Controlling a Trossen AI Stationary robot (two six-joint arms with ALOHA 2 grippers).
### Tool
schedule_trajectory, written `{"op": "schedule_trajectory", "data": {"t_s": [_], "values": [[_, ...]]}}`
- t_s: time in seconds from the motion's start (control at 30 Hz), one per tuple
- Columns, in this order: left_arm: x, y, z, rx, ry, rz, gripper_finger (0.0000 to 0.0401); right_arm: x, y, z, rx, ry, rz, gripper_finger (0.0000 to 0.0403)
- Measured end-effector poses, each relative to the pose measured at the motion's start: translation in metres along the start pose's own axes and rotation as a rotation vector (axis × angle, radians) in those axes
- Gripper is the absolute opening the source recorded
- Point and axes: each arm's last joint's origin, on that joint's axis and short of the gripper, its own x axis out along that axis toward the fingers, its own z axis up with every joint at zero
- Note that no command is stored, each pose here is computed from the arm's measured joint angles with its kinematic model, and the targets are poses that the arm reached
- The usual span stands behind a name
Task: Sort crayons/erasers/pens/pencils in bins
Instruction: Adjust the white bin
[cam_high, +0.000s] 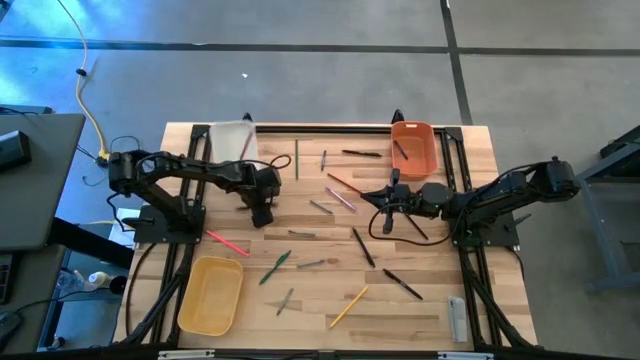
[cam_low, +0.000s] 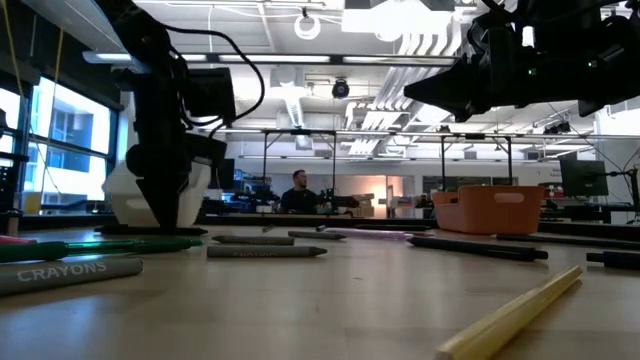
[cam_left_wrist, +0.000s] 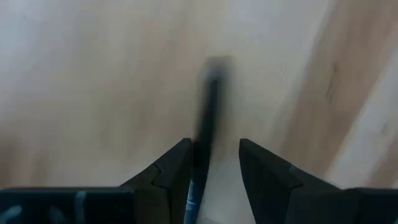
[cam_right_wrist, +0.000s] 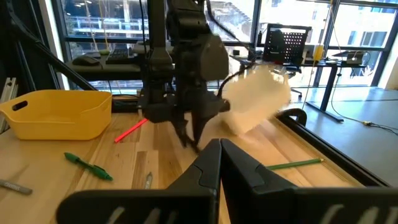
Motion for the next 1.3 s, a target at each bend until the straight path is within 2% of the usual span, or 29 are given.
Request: {"op": "schedule_trajectory", "data": {"t_s": [0.47,0.63,0.87,1.07,1.2,1.3], "values": [[-0.003,-0.006,-0.001,0.02,0.018,0.014,0.0132,0.0,0.0,0.0,-0.007,0.0,0.0,0.0],[-0.012,-0.005,0.005,0.06,0.033,0.084,0.0122,0.0,0.0,0.0,-0.008,0.0,0.0,0.0],[-0.015,-0.007,0.007,0.112,0.032,0.025,0.0107,0.0,0.0,0.0,-0.008,0.0,0.0,0.0],[-0.016,-0.007,0.008,0.107,0.031,0.052,0.0123,0.0,0.0,0.0,-0.008,0.0,0.0,0.0],[-0.036,-0.009,0.019,0.108,0.065,0.078,0.0141,0.0,0.0,0.0,-0.009,0.0,0.0,0.0],[-0.057,-0.011,0.03,0.117,0.068,0.154,0.015,0.0,0.0,0.0,-0.015,0.0,0.0,0.0]]}}
